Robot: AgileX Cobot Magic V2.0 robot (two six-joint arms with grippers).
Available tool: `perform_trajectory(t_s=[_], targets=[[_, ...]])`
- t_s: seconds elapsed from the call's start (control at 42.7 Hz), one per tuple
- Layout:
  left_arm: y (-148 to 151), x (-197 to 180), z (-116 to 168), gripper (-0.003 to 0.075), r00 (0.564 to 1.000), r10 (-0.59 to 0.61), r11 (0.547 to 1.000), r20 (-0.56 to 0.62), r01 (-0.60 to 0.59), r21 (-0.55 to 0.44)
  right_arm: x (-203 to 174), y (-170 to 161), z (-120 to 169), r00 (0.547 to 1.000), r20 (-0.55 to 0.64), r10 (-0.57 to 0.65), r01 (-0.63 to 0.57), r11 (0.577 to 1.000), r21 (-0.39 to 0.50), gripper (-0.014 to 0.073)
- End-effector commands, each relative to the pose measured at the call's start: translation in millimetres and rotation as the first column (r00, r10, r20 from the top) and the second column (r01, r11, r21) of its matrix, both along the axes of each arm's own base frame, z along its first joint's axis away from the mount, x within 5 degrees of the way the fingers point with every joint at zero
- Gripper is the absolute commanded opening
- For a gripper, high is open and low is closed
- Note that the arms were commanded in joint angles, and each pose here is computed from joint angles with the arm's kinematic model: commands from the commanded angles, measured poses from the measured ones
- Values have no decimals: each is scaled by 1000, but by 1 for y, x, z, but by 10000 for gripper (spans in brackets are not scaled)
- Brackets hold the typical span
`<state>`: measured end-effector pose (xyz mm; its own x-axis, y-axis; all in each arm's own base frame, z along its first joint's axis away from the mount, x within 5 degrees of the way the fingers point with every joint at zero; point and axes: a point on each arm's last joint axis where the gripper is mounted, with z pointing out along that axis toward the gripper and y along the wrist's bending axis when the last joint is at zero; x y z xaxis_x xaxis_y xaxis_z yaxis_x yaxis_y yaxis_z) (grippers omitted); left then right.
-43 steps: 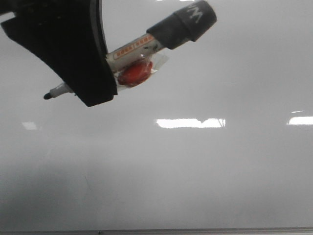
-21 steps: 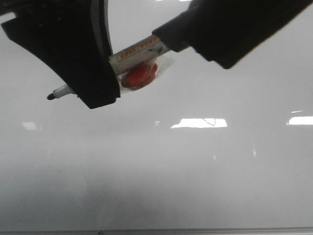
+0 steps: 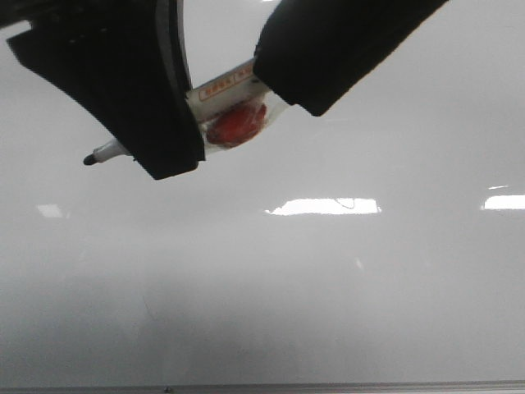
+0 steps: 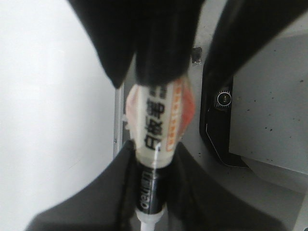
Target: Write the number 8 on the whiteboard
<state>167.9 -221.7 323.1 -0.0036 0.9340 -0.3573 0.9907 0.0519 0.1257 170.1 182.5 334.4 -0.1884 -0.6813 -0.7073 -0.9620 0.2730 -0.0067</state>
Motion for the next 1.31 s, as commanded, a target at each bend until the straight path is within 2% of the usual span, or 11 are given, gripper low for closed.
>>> perform_trajectory(t_s=[0.0, 0.117, 0.258, 0.375, 0.562, 0.726, 0.796, 0.913, 1.007, 1.124, 1.288], targets=[[-2, -3, 19, -20, 999, 3, 996, 47, 1, -88, -2, 1, 19, 999, 46, -10, 6, 997, 81, 193], [-2, -3, 19, 42, 999, 5, 996, 47, -1, -88, -2, 1, 18, 999, 41, -3, 0, 997, 71, 94], [0, -3, 23, 290, 998, 18, 994, 59, -11, -111, -2, 1, 18, 999, 38, -1, -2, 998, 69, -22], [8, -6, 36, 402, 994, 65, 984, 89, -49, -173, -2, 0, 18, 999, 40, -4, 1, 998, 69, -68], [47, -10, 56, 407, 972, 207, 948, 116, -170, -269, -3, -15, 26, 993, 66, -98, 96, 995, 38, -67], [95, -19, 58, 407, 908, 408, 850, 101, -337, -406, -12, -51, 44, 943, 105, -317, 311, 948, 66, -67], [109, -25, 59, 407, 876, 475, 790, 84, -383, -478, -23, -68, 47, 896, 73, -439, 427, 894, 137, -67], [129, -30, 56, 406, 804, 594, 670, 31, -472, -573, -42, -90, 37, 794, -15, -608, 576, 743, 341, -67], [136, -30, 54, 406, 770, 638, 608, -7, -509, -610, -51, -98, 26, 775, 5, -632, 572, 703, 423, -67], [137, -26, 54, 406, 756, 654, 588, -20, -525, -616, -51, -100, 21, 762, 28, -647, 562, 683, 467, -67], [135, -22, 51, 406, 755, 655, 591, -28, -535, -604, -34, -93, 18, 761, 61, -646, 579, 718, 385, -67]])
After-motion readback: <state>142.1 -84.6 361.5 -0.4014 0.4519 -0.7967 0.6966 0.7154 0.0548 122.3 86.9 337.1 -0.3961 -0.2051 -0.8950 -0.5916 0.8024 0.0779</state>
